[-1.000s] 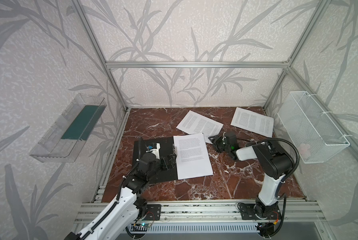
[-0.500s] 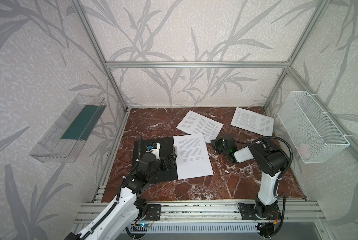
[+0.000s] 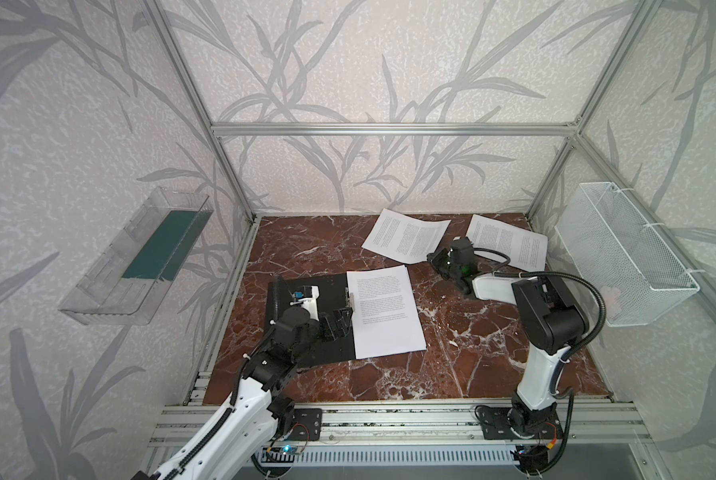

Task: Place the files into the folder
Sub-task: 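Grasp a loose printed sheet with the right gripper and lift it, then carry the sheet over the black folder and lower it with the right gripper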

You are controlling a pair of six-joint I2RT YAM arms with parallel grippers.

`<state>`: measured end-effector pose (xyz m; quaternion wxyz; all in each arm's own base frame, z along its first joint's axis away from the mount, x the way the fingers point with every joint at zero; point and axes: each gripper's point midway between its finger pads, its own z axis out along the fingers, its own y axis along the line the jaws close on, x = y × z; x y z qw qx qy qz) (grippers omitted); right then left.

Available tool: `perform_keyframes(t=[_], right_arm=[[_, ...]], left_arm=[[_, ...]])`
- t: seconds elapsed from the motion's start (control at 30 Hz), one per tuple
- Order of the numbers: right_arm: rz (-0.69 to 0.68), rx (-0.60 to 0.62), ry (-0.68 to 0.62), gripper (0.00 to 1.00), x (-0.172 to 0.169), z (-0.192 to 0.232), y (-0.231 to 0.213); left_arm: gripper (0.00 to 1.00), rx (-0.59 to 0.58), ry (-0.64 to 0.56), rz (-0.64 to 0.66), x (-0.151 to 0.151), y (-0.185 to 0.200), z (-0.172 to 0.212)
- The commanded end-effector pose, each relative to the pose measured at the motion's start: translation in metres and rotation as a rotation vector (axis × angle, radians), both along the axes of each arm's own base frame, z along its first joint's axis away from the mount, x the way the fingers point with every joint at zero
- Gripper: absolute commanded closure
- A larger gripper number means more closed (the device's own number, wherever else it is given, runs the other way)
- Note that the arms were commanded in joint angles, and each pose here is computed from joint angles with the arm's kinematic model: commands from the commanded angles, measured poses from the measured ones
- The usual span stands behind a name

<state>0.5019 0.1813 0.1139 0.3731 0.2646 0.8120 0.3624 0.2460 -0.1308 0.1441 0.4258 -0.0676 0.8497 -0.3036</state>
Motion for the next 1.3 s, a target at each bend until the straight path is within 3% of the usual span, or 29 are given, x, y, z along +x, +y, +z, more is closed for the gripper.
perform_keyframes(t=[0.0, 0.17, 0.33, 0.57, 0.8, 1.0, 1.1, 1.27], right_arm=[[0.184, -0.207, -0.085, 1.00, 0.003, 0.063, 0.005], [0.421, -0.439, -0.178, 1.00, -0.013, 0.143, 0.036], [0.685, -0.625, -0.226, 1.00, -0.060, 0.178, 0.087], [0.972, -0.721, -0.349, 1.00, -0.150, 0.221, 0.156], [1.127, -0.554, -0.431, 1.00, -0.228, 0.255, 0.175], [1.195, -0.411, -0.427, 1.00, -0.272, 0.249, 0.165], [1.173, -0.392, -0.404, 1.00, -0.275, 0.237, 0.153], [1.122, -0.308, -0.236, 1.00, -0.254, 0.192, 0.129]], left_arm=[[0.01, -0.009, -0.010, 0.000, -0.001, 0.000, 0.000], [0.01, -0.028, -0.028, 0.027, 0.002, 0.002, 0.004], [0.01, -0.065, -0.064, 0.038, 0.004, 0.001, 0.012], [0.01, -0.035, -0.052, 0.087, 0.006, 0.011, 0.008], [0.01, 0.044, -0.084, 0.239, -0.003, 0.048, 0.013], [0.01, 0.066, -0.186, 0.457, -0.027, 0.100, 0.031], [0.01, 0.056, -0.217, 0.490, -0.033, 0.109, 0.035], [0.01, 0.070, -0.187, 0.464, -0.030, 0.102, 0.032]])
